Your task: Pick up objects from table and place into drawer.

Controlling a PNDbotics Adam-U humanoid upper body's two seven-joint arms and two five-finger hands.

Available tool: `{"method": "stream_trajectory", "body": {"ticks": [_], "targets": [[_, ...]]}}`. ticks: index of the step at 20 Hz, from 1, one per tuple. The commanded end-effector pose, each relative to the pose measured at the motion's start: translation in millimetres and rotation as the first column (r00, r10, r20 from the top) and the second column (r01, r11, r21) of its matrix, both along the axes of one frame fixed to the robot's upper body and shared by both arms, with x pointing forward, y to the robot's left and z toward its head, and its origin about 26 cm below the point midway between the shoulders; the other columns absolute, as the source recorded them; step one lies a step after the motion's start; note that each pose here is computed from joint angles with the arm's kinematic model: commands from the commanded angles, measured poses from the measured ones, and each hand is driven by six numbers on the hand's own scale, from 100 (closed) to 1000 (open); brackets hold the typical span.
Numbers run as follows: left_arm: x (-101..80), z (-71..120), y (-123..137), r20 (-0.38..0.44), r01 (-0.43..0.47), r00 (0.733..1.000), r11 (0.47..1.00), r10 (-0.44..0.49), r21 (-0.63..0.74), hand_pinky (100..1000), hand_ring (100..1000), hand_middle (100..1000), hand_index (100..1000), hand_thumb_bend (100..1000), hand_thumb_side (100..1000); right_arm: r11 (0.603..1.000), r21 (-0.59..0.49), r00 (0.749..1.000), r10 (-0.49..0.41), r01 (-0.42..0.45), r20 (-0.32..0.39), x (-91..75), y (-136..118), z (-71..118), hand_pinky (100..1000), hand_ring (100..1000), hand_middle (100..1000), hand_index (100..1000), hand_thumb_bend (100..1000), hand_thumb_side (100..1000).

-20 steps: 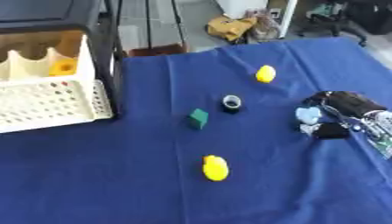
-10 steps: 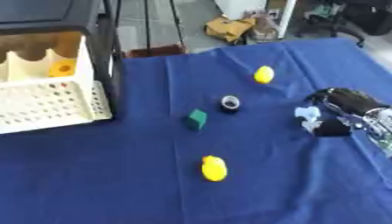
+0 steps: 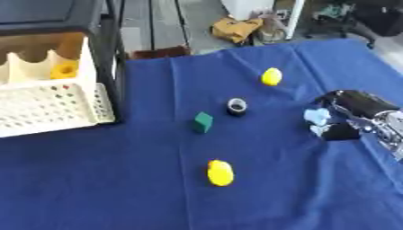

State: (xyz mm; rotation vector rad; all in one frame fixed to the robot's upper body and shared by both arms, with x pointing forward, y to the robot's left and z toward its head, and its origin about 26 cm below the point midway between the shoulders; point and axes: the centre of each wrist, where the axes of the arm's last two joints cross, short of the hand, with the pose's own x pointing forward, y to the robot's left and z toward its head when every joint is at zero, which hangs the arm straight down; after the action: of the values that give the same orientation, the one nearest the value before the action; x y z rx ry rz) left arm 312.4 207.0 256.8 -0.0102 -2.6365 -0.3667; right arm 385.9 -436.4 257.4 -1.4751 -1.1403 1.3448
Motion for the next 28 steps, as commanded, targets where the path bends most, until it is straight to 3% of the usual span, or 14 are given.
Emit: {"method": "stream_trajectory", "body": {"ticks": [1, 10, 19, 28], "targets": [[-2.6, 6.7, -0.7, 0.031, 0.005, 1.0, 1.0, -0.006, 0.007, 499, 751, 698, 933, 111, 1000, 0.999, -0.039, 0.999, -0.028, 0.029, 0.026, -4.7, -9.8, 14.4, 647, 867, 703, 878, 308, 805], [-2.6, 6.3, -1.0, 0.032, 0.005, 0.999, 1.0, -0.006, 0.008, 499, 752, 699, 933, 110, 1000, 0.999, -0.038, 0.999, -0.026, 0.027, 0.025, -3.5, -10.5, 12.4, 639, 859, 669, 847, 268, 798], [-2.6, 5.9, -0.8, 0.034, -0.001, 0.999, 1.0, 0.001, 0.003, 499, 753, 700, 932, 109, 1000, 1.0, -0.018, 1.0, -0.025, 0.025, 0.007, -3.0, -11.6, 10.1, 609, 827, 431, 801, 236, 773], [-2.7, 5.6, -1.8, 0.031, -0.001, 1.0, 1.0, 0.001, 0.004, 499, 755, 701, 932, 109, 1000, 1.0, 0.019, 1.0, 0.011, -0.011, 0.004, -3.0, -7.1, 12.1, 569, 794, 355, 768, 197, 722]]}}
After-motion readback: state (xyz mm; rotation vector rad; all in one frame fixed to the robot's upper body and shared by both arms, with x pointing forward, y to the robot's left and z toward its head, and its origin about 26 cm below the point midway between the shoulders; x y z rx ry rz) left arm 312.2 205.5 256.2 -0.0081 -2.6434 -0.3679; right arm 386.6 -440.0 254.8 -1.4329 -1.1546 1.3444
